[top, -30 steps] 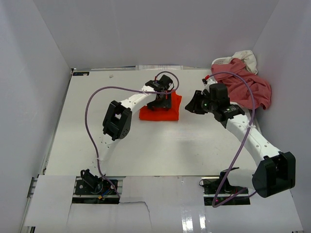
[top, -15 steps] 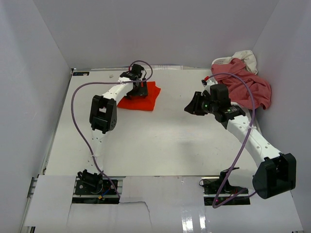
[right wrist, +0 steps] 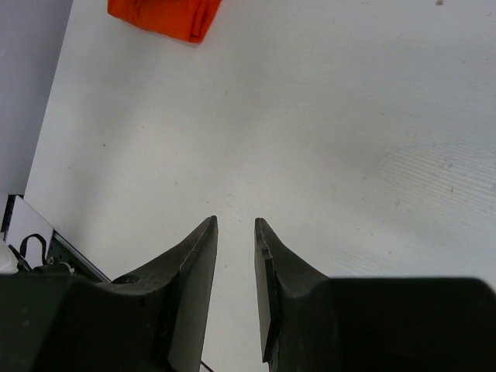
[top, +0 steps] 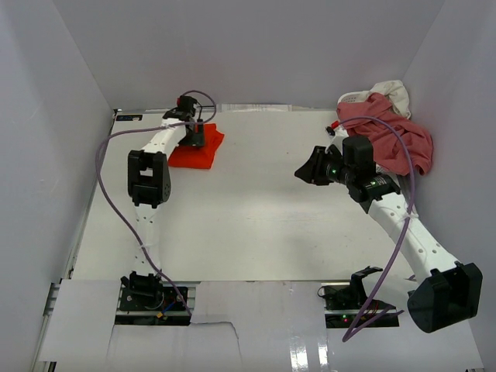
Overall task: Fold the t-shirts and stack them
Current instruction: Put the neatly folded tshirt into the corner of the board with the left arm
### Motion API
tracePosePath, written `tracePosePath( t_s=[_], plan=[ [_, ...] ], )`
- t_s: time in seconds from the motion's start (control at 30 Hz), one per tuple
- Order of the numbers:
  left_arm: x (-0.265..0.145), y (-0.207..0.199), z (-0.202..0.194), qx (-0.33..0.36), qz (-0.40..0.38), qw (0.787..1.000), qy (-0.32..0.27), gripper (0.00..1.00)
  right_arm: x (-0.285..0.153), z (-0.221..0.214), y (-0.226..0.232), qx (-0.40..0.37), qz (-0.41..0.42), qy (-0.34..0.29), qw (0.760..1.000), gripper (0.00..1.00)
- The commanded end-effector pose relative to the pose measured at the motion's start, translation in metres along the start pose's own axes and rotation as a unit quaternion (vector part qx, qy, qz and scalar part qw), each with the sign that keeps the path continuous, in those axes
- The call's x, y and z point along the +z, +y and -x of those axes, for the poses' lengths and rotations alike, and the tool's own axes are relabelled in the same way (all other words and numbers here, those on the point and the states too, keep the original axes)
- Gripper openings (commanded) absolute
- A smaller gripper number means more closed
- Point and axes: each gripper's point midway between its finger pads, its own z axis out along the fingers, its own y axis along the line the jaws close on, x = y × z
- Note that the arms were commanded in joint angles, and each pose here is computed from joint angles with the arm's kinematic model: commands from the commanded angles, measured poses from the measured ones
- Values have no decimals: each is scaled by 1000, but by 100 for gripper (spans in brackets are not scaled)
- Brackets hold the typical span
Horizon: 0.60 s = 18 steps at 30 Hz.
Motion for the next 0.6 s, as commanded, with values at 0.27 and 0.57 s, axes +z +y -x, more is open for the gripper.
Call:
tracePosePath(
  t_s=[0.27,0.57],
  plan=[
    [-55,122,108,-107,92,981,-133,98,3,-25,-10,-4,3,23,1000,33],
    [-143,32,125,-100,-103,972,-186,98,10,-34,-9,9,18,34,999,33]
  ],
)
